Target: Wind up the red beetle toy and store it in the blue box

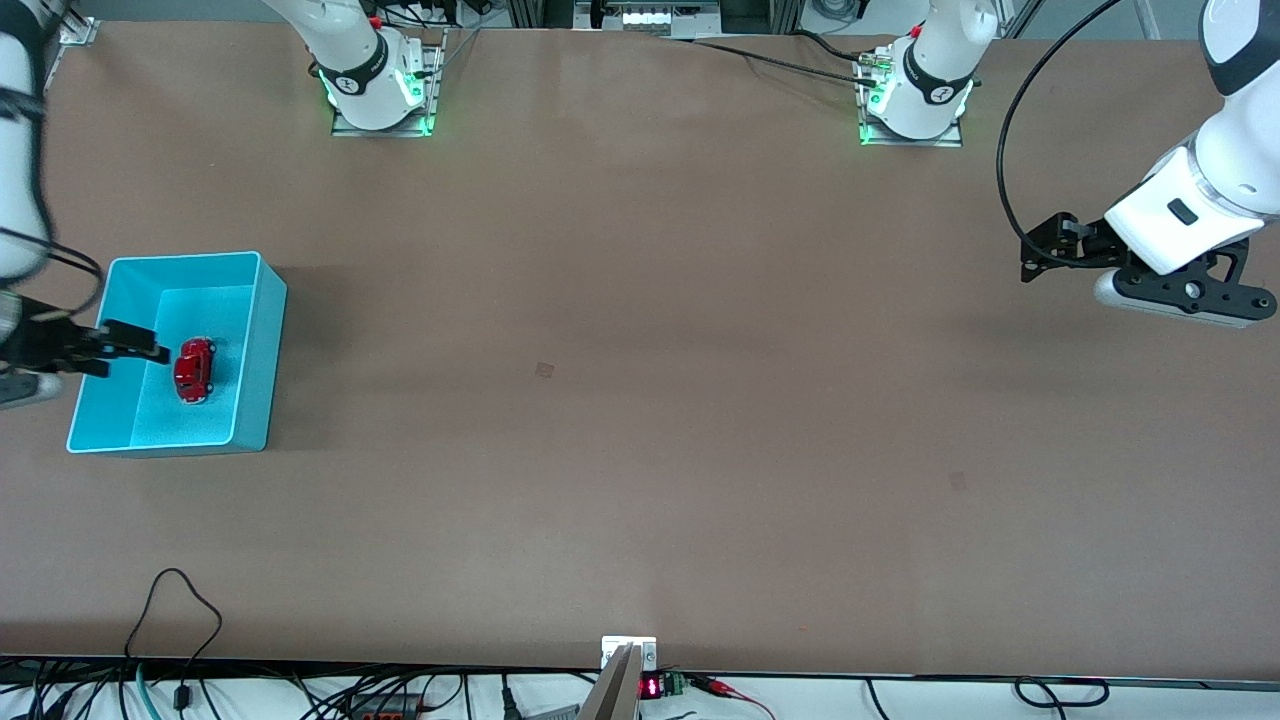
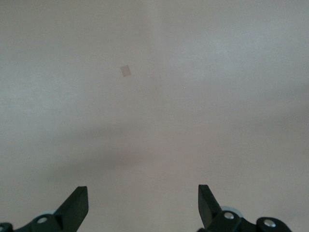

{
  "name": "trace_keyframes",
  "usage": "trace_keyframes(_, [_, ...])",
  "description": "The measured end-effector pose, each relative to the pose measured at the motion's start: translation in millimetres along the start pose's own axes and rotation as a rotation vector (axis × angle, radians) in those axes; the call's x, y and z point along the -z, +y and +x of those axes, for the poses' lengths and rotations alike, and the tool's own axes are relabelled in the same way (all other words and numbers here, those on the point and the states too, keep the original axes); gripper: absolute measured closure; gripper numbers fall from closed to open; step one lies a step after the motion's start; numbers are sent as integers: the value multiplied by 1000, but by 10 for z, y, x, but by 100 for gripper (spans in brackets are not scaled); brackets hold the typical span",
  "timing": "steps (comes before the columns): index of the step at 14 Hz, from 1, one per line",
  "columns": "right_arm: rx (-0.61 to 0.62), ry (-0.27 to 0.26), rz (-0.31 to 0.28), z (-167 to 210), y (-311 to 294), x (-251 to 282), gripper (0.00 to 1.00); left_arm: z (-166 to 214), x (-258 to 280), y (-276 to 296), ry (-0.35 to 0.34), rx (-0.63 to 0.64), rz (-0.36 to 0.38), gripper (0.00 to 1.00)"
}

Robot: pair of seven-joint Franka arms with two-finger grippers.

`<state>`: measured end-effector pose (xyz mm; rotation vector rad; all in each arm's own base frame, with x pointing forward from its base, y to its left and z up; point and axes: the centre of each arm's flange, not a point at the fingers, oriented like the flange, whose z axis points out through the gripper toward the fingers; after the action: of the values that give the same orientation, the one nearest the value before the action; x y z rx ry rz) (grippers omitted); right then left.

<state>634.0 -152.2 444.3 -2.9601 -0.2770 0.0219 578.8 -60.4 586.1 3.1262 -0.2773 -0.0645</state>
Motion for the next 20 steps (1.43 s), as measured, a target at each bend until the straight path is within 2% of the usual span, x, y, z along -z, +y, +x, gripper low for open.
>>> trace_keyframes(4, [-67,-14,20,191,-744,520,0,0,1,3,0,0,0,0])
trace_keyframes(8, [-276,-104,41,150,-1498,646,0,1,1,17,0,-3,0,0])
trace_keyframes(11, [-368,-144,-20,49,-1615,736,0,1,1,20,0,-3,0,0])
trace_keyframes(14, [-381,-131,-70,-46,-1414,872,0,1,1,22,0,-4,0,0])
trace_keyframes(16, [-372,-129,-88,-100,-1261,924,0,-1,-1,24,-2,-4,0,0])
trace_keyframes(18, [-327,-138,-169,-121,-1213,950,0,-5,-4,33,-6,-6,-1,0])
trace_keyframes(20, [-279,-130,-206,-107,-1383,1006,0,-6,-4,35,-7,-6,-1,0])
